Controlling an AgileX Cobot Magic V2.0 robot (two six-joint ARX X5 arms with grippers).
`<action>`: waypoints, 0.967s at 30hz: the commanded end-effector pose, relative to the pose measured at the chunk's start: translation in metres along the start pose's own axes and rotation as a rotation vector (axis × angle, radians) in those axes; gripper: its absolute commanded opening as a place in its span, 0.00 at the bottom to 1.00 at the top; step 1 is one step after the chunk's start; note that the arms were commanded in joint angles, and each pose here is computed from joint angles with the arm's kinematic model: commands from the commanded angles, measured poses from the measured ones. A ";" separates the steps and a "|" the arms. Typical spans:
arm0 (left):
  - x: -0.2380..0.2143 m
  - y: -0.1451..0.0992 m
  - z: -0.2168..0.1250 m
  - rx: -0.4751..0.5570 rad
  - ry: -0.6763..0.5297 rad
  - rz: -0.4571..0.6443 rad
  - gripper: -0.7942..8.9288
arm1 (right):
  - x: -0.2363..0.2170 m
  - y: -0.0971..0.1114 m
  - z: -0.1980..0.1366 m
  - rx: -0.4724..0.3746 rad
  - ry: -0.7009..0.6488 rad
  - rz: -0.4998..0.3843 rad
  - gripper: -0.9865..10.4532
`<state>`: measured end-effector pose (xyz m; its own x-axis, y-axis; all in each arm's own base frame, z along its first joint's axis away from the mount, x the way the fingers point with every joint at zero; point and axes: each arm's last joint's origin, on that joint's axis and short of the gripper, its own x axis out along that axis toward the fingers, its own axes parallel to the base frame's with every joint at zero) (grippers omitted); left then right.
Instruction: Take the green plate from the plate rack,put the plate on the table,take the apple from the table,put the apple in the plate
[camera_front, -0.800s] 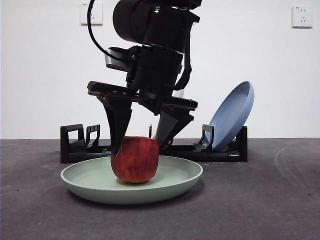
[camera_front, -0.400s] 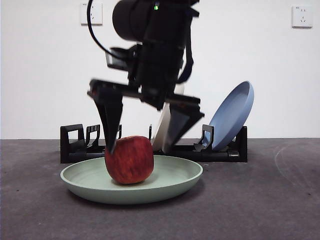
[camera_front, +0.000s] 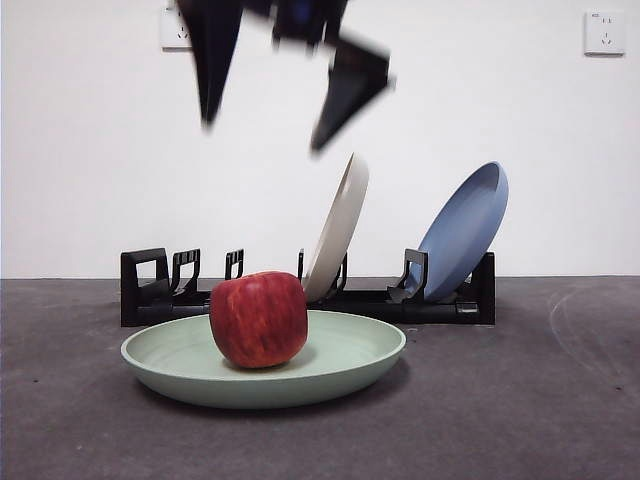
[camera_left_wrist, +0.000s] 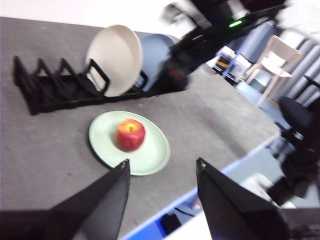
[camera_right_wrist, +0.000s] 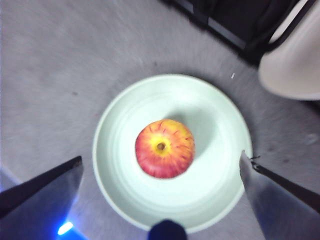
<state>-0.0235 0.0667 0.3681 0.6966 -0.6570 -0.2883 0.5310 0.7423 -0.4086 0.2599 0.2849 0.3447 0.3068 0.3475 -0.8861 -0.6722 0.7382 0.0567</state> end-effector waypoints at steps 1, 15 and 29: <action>0.003 -0.001 0.001 -0.003 -0.015 0.038 0.31 | -0.035 0.000 -0.006 -0.055 -0.028 0.005 0.58; 0.048 -0.030 0.023 0.098 0.066 0.116 0.31 | -0.176 -0.007 -0.084 -0.082 -0.213 0.018 0.58; 0.138 -0.086 0.040 0.243 0.227 0.031 0.31 | -0.205 -0.019 -0.195 0.003 -0.273 0.030 0.58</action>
<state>0.0453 -0.0794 0.3990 0.6114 -0.6205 -0.4910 0.6109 0.7646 -0.2056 0.0804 0.0884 0.4409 0.4731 0.5290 -0.7046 -0.6965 0.7143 0.0686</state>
